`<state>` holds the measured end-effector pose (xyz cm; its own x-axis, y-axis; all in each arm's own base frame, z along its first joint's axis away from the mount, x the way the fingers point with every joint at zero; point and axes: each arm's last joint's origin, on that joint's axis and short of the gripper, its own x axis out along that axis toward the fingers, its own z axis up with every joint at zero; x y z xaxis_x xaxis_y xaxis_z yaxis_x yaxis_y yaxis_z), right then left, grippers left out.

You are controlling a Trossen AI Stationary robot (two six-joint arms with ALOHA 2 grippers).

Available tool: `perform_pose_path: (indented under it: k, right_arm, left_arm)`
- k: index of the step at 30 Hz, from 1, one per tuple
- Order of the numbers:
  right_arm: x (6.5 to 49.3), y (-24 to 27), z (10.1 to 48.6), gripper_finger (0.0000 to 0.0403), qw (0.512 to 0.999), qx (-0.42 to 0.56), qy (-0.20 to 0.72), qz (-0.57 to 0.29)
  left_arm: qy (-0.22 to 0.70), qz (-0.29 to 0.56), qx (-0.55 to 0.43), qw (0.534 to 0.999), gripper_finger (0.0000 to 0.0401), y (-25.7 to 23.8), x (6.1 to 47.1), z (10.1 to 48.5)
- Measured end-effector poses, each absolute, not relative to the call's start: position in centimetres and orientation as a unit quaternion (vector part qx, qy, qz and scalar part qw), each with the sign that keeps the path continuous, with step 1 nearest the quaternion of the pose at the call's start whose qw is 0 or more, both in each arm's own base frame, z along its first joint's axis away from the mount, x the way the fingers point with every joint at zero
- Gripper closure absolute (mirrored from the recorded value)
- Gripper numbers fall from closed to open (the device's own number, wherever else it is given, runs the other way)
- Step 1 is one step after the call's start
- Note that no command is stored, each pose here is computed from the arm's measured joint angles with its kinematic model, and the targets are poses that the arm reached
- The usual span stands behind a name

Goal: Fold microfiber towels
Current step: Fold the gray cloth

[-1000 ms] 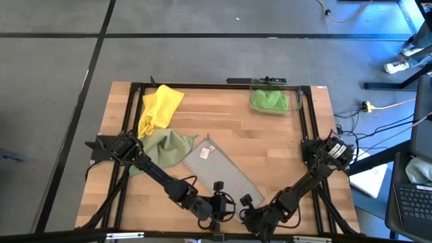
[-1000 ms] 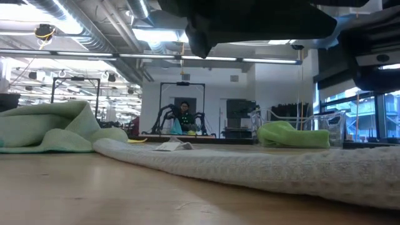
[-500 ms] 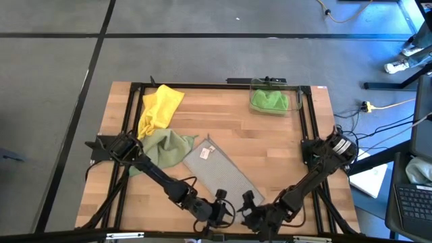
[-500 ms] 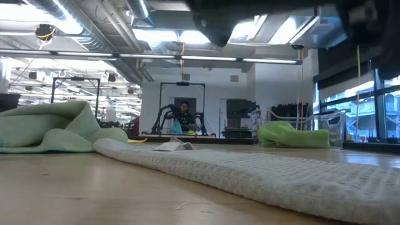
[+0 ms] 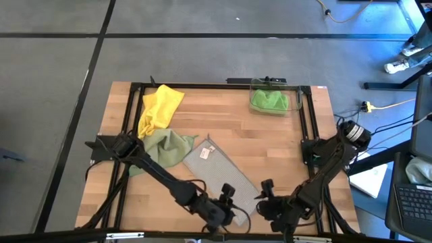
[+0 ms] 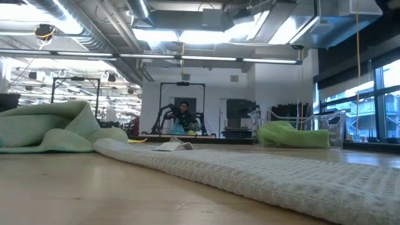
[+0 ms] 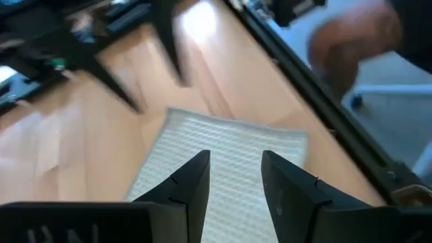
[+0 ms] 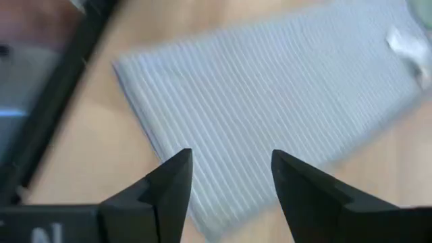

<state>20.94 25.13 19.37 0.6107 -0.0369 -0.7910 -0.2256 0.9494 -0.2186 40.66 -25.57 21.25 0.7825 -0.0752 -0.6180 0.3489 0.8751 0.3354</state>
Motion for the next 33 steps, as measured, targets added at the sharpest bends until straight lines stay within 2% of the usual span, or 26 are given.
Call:
perform_pose_path:
  k: [12, 24, 27, 33]
  right_arm:
    - [17.4, 24.5, 18.7, 0.0206, 0.86, -0.178, 0.476, -0.043]
    - [15.1, 25.1, 18.9, 0.0206, 0.882, -0.19, 0.423, -0.084]
    - [15.3, 25.5, 18.7, 0.0206, 0.894, -0.163, 0.41, -0.075]
    - [14.9, 25.4, 15.9, 0.0206, 0.884, -0.133, 0.448, -0.013]
  left_arm:
    - [0.387, -0.134, 0.257, 0.875, 0.0273, -27.9, 43.8, 20.1]
    - [0.394, -0.218, 0.245, 0.859, 0.0273, -28.1, 44.7, 19.6]
    - [0.41, -0.209, 0.241, 0.854, 0.0273, -27.2, 45.0, 19.5]
    - [0.387, -0.232, 0.224, 0.864, 0.0273, -27.2, 45.5, 19.7]
